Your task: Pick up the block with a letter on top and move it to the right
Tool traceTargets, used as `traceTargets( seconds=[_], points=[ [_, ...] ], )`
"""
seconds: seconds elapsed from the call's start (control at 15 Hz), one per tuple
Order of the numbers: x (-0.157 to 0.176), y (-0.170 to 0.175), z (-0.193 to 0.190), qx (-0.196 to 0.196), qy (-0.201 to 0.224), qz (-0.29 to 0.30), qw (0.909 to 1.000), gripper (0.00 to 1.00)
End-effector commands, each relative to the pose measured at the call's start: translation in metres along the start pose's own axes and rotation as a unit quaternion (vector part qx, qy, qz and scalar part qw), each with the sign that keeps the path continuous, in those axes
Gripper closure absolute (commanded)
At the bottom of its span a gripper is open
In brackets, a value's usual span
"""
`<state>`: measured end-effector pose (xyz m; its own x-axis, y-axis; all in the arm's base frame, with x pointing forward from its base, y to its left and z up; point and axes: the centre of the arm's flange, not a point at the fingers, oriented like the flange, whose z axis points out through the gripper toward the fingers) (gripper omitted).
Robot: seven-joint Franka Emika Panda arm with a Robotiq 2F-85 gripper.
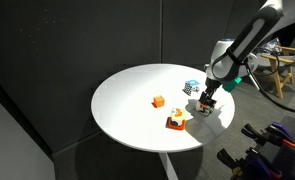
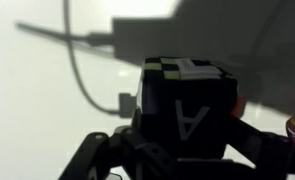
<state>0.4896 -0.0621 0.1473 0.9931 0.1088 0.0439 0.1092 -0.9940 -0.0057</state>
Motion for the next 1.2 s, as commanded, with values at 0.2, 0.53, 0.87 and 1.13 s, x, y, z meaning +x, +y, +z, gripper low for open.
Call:
traceTargets(
  seconds=[0.2, 0.53, 0.87, 1.13],
  points=[
    [-0.003, 0.008, -0.020, -0.003, 0.008, 0.023, 0.9997, 0.70],
    [0.002, 0.018, -0.048, -0.008, 0.018, 0.093, 0.9955, 1.00],
    [0.002, 0.030, -0.062, -0.001, 0.002, 0.205, 0.9788, 0.73],
    [0.001, 0.032, -0.054, 0.000, 0.000, 0.193, 0.9812, 0.82]
  ],
)
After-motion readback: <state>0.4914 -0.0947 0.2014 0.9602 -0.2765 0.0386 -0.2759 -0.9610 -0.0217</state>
